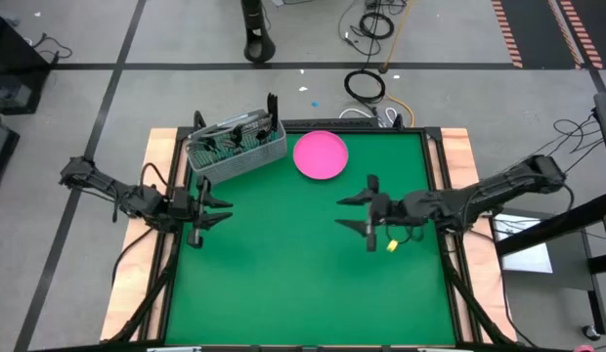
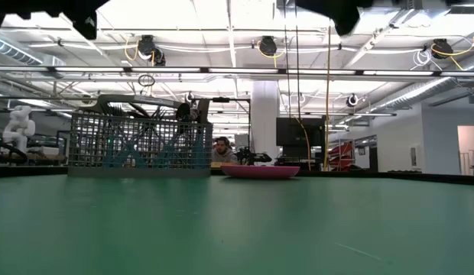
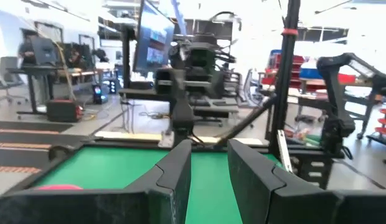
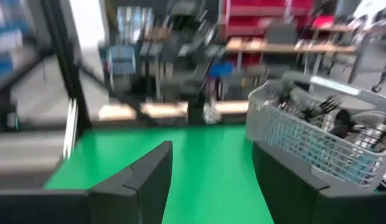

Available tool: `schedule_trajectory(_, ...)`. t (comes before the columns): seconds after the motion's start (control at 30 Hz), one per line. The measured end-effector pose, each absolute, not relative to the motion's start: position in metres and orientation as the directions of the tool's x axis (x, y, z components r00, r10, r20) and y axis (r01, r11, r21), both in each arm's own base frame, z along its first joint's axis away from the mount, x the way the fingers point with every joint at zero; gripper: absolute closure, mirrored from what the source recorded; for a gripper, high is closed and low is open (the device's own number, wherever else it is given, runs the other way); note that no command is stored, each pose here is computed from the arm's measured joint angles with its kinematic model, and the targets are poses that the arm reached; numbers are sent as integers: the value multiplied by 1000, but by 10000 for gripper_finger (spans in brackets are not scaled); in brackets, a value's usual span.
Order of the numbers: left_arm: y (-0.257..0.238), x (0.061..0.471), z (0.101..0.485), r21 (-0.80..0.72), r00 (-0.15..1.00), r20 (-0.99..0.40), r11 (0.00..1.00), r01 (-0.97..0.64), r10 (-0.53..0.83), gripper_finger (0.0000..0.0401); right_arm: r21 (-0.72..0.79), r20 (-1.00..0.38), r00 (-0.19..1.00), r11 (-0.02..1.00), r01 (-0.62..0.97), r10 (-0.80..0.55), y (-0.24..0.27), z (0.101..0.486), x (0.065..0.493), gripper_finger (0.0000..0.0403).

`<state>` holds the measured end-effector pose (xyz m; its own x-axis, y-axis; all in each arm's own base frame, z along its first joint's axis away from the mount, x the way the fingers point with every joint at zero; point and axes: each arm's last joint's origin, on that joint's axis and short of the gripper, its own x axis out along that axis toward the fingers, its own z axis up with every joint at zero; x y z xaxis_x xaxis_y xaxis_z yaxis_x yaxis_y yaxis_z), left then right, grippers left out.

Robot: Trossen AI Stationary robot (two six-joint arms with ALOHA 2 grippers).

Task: Sort silverware
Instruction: Return to Home Position

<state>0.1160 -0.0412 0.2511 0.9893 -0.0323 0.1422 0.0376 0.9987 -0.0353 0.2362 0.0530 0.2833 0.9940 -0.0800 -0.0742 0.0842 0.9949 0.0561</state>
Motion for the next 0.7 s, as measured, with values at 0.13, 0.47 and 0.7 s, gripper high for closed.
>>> schedule_trajectory(0.13, -39, 119, 236, -57, 988, 155, 998, 29, -20, 294, 157, 51, 995, 985, 73, -82, 35, 249, 213, 193)
schedule_trajectory(0.47, -13, 126, 228, -82, 983, 174, 995, -51, 64, 294, 250, 29, 996, 965, 76, -86, -6, 210, 195, 193)
schedule_trajectory(0.7, 4, 126, 227, -84, 983, 162, 994, -74, 87, 294, 241, -35, 996, 967, 84, -78, -25, 205, 192, 193)
